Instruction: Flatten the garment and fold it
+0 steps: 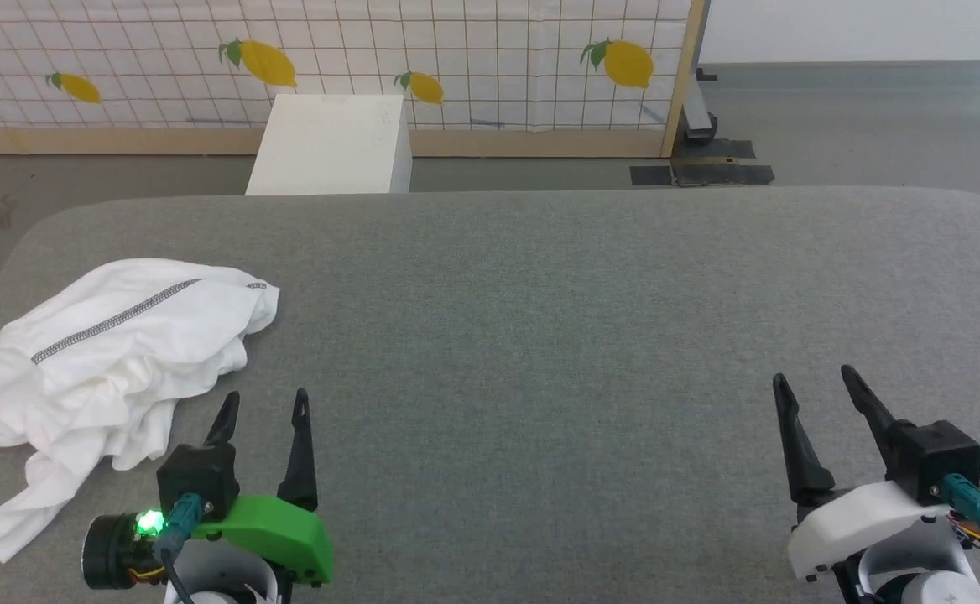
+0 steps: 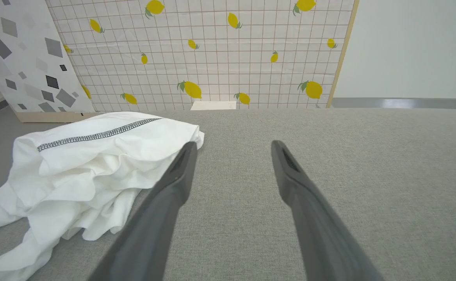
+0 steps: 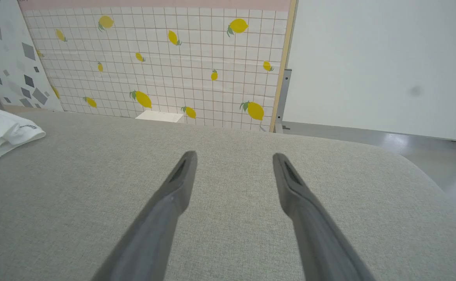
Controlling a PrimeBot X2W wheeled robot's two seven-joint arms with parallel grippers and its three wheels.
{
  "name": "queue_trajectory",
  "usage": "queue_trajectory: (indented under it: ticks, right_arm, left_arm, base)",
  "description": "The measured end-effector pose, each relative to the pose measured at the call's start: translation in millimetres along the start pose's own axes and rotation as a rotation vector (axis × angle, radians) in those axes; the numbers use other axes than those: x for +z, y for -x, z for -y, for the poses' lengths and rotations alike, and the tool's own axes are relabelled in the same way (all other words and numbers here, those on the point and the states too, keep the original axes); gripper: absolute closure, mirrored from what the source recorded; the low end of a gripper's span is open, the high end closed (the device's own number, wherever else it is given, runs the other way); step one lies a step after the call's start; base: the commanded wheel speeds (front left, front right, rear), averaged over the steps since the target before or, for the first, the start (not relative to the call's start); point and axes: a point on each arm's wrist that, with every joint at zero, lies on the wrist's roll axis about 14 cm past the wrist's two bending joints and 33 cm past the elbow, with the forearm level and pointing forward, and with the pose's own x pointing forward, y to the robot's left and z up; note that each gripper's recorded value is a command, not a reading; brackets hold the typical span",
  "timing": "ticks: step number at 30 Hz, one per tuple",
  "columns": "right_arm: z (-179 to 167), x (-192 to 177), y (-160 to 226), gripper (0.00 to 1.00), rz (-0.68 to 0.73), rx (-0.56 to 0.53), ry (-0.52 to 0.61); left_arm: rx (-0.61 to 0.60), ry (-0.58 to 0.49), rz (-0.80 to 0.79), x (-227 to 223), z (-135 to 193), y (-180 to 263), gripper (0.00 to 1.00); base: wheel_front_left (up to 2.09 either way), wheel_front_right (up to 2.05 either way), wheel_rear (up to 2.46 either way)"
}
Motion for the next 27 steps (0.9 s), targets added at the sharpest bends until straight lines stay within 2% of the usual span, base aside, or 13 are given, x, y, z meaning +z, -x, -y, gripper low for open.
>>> queue_trajectory:
  ticks: [13,27]
  right_arm:
    - [-9.8,0.6,-11.2,0.0,0.02,0.032,-0.01]
    - [-37.6,3.3,-26.9,0.0,0.046,0.115,-0.021]
  left_arm:
    - [0.06,0.036,0.003,-4.6,-18.9,12.5,0.0]
    - [0.15,0.063,0.018,-6.2,-45.7,32.4,0.0]
  base:
    - [0.0,0.0,0.0]
    - [0.0,0.0,0.0]
